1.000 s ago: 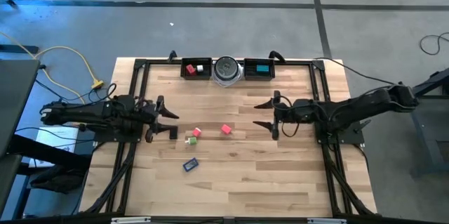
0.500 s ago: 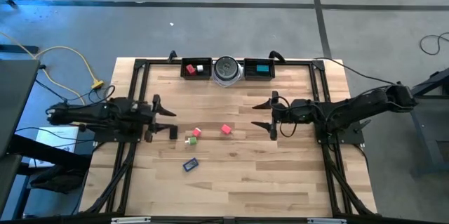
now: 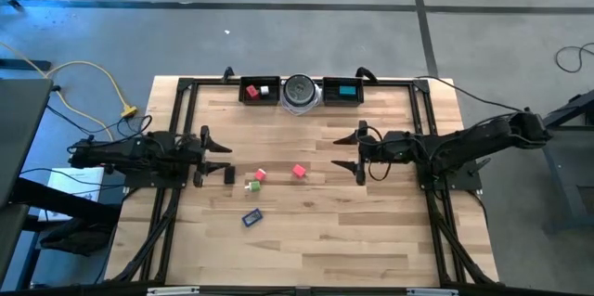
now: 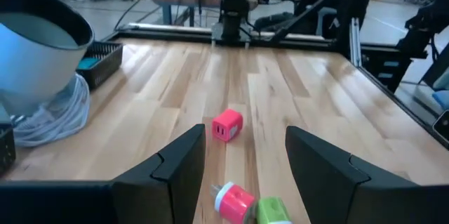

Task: Pick & Place Office items
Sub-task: Put the right pink charger adapter into the left black basket

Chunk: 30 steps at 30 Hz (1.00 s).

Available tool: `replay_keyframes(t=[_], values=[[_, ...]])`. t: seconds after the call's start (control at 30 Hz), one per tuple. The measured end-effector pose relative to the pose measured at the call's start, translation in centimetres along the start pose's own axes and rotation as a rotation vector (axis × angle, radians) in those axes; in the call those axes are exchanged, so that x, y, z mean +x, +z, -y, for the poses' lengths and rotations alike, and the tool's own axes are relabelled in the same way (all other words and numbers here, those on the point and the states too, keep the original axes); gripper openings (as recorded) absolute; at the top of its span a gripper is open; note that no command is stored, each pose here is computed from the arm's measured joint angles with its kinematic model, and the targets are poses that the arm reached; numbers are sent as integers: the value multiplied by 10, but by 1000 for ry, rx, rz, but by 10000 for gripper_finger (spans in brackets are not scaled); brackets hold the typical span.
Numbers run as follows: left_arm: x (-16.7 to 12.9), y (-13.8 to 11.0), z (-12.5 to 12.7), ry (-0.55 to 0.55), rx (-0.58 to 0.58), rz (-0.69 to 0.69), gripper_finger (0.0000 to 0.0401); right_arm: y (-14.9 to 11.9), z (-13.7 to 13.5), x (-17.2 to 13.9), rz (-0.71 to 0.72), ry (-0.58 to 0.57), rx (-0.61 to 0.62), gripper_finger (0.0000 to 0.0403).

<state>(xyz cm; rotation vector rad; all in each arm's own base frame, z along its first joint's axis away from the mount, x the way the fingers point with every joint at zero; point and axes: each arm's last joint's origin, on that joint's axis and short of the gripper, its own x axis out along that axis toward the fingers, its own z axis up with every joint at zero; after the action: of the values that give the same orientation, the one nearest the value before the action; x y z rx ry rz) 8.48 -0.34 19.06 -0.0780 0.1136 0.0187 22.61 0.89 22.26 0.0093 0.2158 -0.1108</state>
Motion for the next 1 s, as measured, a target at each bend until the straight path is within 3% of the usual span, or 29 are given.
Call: replay_keyframes(t=[0.43,1.0], values=[[3,-4,0,11,-95,-59,192,-20,13,39,-40,57,81,265],[11,-8,0,17,-102,-126,192,-34,10,92,-178,114,114,265]])
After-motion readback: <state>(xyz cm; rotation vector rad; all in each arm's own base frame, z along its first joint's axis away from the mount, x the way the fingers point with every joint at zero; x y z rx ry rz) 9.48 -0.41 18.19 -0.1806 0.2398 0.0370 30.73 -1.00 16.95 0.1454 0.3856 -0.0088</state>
